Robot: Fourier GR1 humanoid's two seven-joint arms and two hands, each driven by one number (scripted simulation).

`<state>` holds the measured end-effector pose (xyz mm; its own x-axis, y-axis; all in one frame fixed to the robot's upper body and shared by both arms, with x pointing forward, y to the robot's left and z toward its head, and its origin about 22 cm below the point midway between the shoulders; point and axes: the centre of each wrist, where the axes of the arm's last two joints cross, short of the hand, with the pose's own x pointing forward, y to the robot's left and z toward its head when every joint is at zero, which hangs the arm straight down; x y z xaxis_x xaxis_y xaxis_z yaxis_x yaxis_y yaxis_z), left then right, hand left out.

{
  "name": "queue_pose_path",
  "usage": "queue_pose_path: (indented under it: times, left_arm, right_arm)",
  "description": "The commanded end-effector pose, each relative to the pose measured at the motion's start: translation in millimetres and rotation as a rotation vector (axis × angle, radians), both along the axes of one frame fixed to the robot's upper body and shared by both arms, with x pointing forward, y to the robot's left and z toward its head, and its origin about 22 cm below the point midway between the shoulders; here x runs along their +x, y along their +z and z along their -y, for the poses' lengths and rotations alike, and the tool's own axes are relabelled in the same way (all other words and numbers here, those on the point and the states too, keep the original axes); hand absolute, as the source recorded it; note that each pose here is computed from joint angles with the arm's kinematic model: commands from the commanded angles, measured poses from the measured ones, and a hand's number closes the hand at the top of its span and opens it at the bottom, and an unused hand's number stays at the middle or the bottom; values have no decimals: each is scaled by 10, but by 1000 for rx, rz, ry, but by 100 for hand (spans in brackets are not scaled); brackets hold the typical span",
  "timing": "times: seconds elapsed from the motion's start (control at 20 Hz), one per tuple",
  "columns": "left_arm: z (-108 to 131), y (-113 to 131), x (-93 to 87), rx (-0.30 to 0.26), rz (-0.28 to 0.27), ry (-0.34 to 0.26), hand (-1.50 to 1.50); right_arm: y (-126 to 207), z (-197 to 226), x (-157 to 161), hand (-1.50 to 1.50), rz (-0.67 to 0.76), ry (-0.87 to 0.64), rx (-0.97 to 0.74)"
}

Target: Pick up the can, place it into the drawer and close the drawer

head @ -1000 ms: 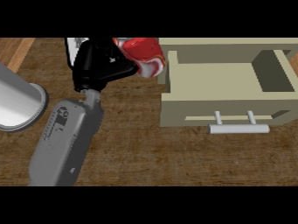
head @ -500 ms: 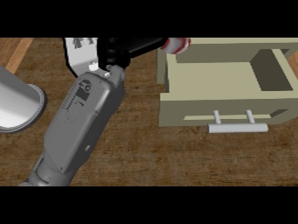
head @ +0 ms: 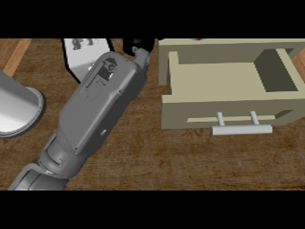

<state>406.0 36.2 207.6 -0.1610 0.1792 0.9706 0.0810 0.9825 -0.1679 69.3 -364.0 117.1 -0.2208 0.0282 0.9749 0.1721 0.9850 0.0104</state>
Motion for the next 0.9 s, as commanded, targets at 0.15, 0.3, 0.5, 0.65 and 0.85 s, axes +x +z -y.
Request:
queue_pose_path:
  times: [0.15,0.3,0.5,0.65,0.85]
  left_arm:
    - [318,88,67,25,-11,11,150]
    - [415,253,36,7,-35,-12,150]
    - [436,86,88,34,-36,-4,150]
    - [450,79,108,53,-67,-14,150]
    - [519,-34,73,87,-50,17,150]
  right_arm:
    - [28,-48,199,-150,17,21,-14]
    - [-60,-28,124,-150,1,0,9]
    - [103,58,162,-150,25,10,-8]
    - [20,7,1,-150,-3,1,7]
    - [76,-111,27,-150,9,6,6]
